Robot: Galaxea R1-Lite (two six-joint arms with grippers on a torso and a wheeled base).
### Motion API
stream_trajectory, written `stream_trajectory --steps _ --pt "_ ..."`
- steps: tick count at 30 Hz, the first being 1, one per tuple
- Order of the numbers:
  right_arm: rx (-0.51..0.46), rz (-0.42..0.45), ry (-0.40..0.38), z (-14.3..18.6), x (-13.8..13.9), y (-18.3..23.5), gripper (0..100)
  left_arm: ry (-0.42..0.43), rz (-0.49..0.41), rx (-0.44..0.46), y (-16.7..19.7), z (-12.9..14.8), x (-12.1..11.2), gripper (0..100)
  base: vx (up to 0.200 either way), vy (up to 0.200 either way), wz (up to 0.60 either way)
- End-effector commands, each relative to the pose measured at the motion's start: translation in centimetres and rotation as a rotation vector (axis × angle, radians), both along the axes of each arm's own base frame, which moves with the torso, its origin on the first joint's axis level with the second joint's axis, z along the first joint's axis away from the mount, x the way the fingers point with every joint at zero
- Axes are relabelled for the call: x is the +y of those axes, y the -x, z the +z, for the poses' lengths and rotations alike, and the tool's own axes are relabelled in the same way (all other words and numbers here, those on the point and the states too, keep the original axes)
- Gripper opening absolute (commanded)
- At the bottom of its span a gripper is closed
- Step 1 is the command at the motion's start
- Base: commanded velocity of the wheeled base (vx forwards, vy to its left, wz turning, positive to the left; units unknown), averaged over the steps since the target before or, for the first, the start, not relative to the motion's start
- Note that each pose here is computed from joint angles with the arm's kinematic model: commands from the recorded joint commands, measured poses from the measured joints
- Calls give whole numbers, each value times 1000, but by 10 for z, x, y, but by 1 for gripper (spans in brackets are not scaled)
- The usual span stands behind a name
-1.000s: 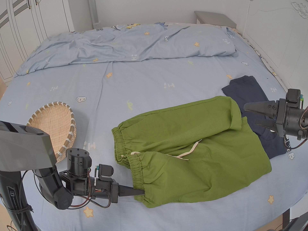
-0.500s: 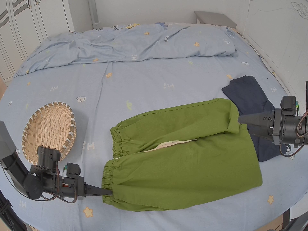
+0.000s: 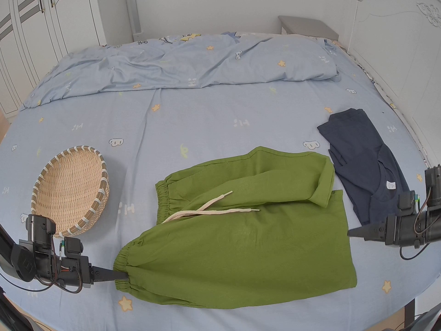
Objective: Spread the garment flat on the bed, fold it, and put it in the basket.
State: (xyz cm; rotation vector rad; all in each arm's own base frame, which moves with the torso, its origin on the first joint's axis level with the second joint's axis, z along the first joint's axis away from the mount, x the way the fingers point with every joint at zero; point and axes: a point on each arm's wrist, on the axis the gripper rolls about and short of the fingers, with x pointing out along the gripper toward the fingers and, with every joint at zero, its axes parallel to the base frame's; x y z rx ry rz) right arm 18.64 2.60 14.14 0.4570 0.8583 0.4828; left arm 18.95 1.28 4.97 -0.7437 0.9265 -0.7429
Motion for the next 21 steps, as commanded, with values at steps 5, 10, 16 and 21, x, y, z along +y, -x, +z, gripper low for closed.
stream_trajectory --steps 5,10,16,21 --pt "175 -26 43 -49 -23 11 100 -11 37 -9 5 1 9 0 0 0 0" --pt "274 14 44 -70 -21 13 100 -20 26 -21 5 -1 9 0 0 0 0" --pt "338 48 0 -82 -19 9 100 -26 19 -29 6 -2 9 0 0 0 0" --pt "365 58 -13 -87 -19 7 100 -26 19 -30 7 -2 9 0 0 0 0"
